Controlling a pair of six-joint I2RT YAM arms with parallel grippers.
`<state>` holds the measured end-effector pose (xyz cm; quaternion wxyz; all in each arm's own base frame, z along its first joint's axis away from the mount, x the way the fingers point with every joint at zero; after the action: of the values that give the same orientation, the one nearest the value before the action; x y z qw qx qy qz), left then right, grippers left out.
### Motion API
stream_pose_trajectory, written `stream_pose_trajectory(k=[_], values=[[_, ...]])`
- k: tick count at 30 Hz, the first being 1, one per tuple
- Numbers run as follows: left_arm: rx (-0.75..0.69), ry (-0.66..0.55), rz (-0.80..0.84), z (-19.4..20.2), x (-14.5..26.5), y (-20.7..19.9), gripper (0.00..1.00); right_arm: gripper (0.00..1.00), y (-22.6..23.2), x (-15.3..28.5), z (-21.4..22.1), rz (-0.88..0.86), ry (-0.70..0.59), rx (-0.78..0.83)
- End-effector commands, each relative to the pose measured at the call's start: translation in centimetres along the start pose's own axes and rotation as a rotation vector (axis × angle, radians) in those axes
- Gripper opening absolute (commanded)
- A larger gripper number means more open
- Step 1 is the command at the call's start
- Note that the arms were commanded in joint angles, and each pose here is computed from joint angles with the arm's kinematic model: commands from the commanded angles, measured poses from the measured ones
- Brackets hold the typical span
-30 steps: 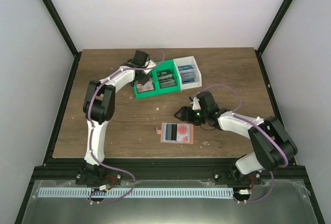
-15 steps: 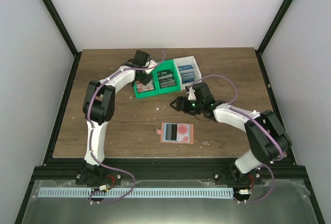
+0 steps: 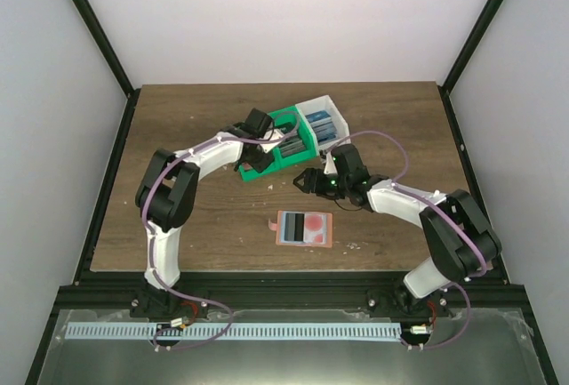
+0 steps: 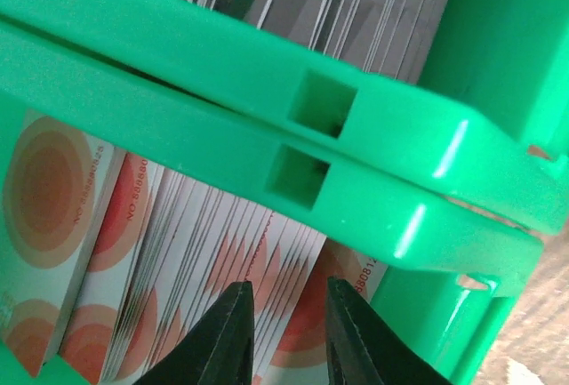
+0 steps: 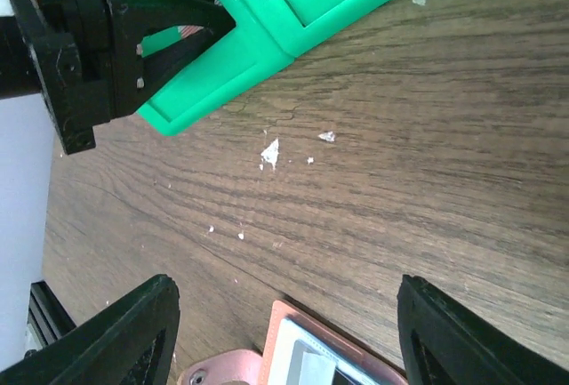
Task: Put the credit cards into the card holder
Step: Pick up the credit card from the storage box.
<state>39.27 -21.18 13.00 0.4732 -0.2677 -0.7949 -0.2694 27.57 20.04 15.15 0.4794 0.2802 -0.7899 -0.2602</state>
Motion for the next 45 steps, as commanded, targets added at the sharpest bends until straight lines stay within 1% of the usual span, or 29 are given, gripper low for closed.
stream_pose_trajectory(k=[1,10,12,14,17,19,22,24,28,32,36,40,45], values=[[0.013,0.031,0.098,0.9,0.6,-2.7,0.26,0.68,0.3,0.6,0.0,0.000,-0.034,0.010],[-0.041,0.011,0.309,1.5,1.9,-9.6,0.30,0.70,-1.0,0.7,0.2,0.095,-0.096,-0.097],[-0.041,-0.007,0.329,1.4,2.3,-10.2,0.30,0.71,-1.2,0.6,0.0,0.104,-0.110,-0.121],[-0.026,-0.031,0.323,1.0,2.8,-10.1,0.31,0.71,-1.1,0.3,-0.2,0.090,-0.111,-0.127],[0.027,-0.100,0.237,-0.2,4.1,-9.1,0.32,0.70,-0.7,-0.5,-0.2,0.026,-0.072,-0.090],[0.067,-0.152,0.184,-1.0,5.3,-8.2,0.37,0.69,-0.7,-0.9,0.1,0.003,-0.042,-0.079],[0.097,-0.179,0.124,-1.6,6.2,-7.3,0.43,0.69,-0.8,-1.4,0.8,-0.023,-0.011,-0.064],[0.097,-0.162,0.095,-1.7,6.1,-7.0,0.47,0.68,-0.9,-1.8,1.1,-0.044,0.011,-0.060],[0.093,-0.093,0.058,-1.1,4.7,-6.7,0.50,0.69,-0.9,-2.7,1.1,-0.051,0.038,-0.062],[0.108,-0.017,0.019,-0.4,3.0,-6.3,0.50,0.68,-1.4,-3.4,1.0,-0.027,0.045,-0.076],[0.150,-0.002,-0.007,-0.4,2.9,-5.4,0.50,0.67,-1.8,-4.1,1.1,-0.024,0.055,-0.097],[0.189,0.002,-0.039,-0.3,3.0,-4.7,0.47,0.66,-2.2,-4.6,1.4,-0.018,0.064,-0.116],[0.229,0.047,-0.091,0.5,2.3,-3.6,0.39,0.64,-2.7,-4.7,1.7,0.001,0.067,-0.132]])
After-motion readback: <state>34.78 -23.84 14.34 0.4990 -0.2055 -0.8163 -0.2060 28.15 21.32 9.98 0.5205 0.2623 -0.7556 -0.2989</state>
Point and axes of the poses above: each gripper's point midway between its finger pads, its own x axis back along the fingers, its own y axis along the line the jaws close on, z = x × y, the point moved 9 cm from there along x, back along the fingers, and after that the axes turned 1 degree about x, right-handed, at the moved point
